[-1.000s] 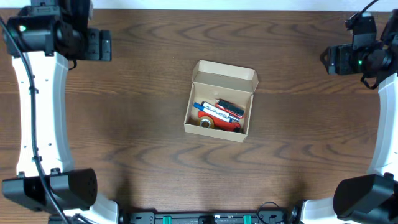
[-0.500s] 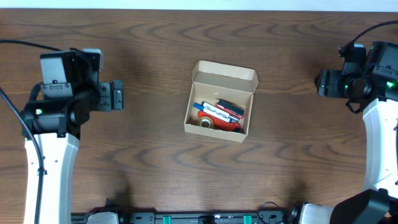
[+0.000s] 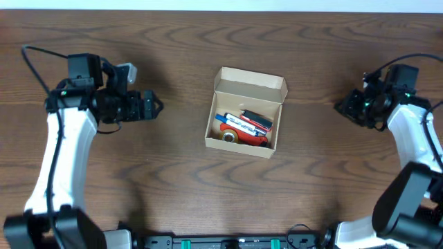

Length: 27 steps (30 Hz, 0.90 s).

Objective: Pack container
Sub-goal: 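Move both grippers inward to the box's side flaps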

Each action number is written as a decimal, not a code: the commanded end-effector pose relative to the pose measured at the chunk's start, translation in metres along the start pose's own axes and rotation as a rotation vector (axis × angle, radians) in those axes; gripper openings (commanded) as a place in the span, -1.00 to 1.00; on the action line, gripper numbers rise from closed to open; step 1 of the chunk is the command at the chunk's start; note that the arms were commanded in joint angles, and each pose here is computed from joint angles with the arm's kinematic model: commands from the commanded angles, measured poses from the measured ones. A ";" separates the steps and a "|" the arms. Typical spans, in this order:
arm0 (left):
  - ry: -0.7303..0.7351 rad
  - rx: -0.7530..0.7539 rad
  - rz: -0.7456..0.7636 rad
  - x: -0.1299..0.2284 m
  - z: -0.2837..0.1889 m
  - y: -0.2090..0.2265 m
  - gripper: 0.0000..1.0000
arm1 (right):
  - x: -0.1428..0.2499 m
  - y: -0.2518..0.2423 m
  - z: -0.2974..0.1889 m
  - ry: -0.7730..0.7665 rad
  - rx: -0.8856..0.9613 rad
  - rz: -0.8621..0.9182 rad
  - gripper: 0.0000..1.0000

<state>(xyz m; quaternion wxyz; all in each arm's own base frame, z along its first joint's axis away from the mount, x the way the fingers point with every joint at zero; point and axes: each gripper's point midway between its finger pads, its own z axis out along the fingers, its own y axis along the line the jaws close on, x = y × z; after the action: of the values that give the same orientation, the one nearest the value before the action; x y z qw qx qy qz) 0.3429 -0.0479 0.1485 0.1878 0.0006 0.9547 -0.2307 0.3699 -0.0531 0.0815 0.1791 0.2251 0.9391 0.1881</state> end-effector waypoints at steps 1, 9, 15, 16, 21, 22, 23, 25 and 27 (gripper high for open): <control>0.026 0.200 -0.035 -0.001 0.013 -0.023 0.91 | 0.007 0.014 0.009 0.056 -0.128 0.066 -0.78; 0.081 0.301 -0.085 -0.001 0.043 -0.022 0.90 | 0.016 0.025 0.029 0.142 -0.256 0.118 -0.97; 0.102 0.357 -0.114 -0.002 0.058 -0.022 0.91 | 0.017 0.037 0.042 0.184 -0.369 0.160 -0.98; 0.104 0.361 -0.117 -0.002 0.059 -0.022 0.91 | 0.018 0.039 0.044 0.189 -0.382 0.161 -0.98; 0.117 0.391 -0.134 -0.003 0.072 -0.024 0.97 | 0.021 0.049 0.051 0.207 -0.412 0.153 -0.97; 0.119 0.407 -0.144 -0.004 0.073 -0.025 0.98 | 0.022 0.051 0.052 0.209 -0.413 0.146 -0.98; 0.123 0.421 -0.157 -0.004 0.076 -0.026 0.98 | 0.022 0.053 0.052 0.211 -0.414 0.148 -0.97; 0.128 0.428 -0.181 -0.005 0.082 -0.024 0.95 | 0.023 0.057 0.053 0.215 -0.417 0.148 -0.97; 0.136 0.442 -0.206 -0.006 0.090 -0.023 0.91 | 0.022 0.063 0.054 0.216 -0.431 0.152 -0.97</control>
<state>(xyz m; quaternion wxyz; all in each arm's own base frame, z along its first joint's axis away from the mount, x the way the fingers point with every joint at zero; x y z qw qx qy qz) 0.3787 -0.0999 0.0955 0.1195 -0.0178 0.8972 -0.4248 0.3955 0.0112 0.0549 0.1217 0.2261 0.8811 0.3972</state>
